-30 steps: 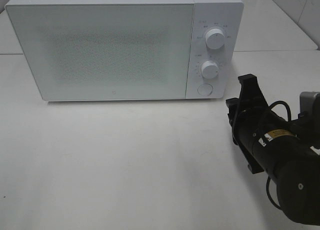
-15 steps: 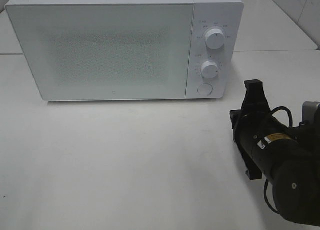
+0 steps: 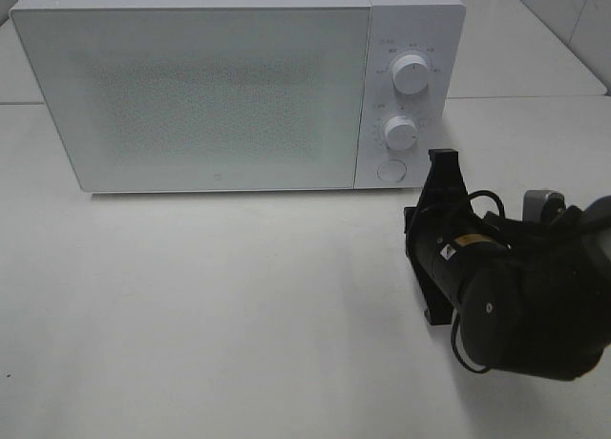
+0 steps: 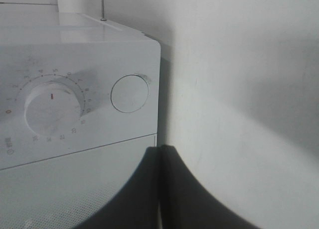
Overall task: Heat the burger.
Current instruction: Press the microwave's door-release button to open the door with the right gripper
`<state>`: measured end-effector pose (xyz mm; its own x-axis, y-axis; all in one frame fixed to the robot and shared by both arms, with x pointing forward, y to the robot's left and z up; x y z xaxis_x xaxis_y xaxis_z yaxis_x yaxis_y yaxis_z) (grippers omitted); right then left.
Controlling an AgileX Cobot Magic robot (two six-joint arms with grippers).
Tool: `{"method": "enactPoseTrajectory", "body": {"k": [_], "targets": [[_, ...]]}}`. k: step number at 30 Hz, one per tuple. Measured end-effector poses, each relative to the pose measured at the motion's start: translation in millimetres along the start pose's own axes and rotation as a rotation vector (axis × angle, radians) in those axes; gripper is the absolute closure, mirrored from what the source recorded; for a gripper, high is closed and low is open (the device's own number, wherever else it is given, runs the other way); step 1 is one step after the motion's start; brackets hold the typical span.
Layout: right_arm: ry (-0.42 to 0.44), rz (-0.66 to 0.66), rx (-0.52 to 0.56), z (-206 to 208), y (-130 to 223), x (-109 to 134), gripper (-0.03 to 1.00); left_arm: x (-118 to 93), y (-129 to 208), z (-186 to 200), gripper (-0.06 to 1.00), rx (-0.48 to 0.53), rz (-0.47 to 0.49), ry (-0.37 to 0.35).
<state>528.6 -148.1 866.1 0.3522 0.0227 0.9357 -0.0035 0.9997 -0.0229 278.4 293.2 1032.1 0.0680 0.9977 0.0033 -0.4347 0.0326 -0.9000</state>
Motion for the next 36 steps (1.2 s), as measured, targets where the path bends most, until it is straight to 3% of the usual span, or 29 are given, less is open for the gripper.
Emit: {"method": "enactPoseTrajectory", "body": {"k": [7, 36], "targets": [[-0.027, -0.044, -0.006, -27, -3, 22, 0.95, 0, 0, 0, -0.03, 0.000, 0.000, 0.000], [-0.022, -0.054, -0.036, -90, 7, 9, 0.95, 0, 0, 0, -0.03, 0.000, 0.000, 0.000]]}}
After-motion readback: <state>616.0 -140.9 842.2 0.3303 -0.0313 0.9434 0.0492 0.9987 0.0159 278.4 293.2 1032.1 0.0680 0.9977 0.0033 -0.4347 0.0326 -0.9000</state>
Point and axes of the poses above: a point on each arm's last joint axis where the gripper is mounted, z pointing back along that axis away from the gripper, x along the wrist's bending axis when the last joint is at zero, y = z × x, the point moved 5 cm from there along -z, pointing out along that axis toward the gripper, and after that the axes turned 1 degree about -z, right-handed, at the moved point
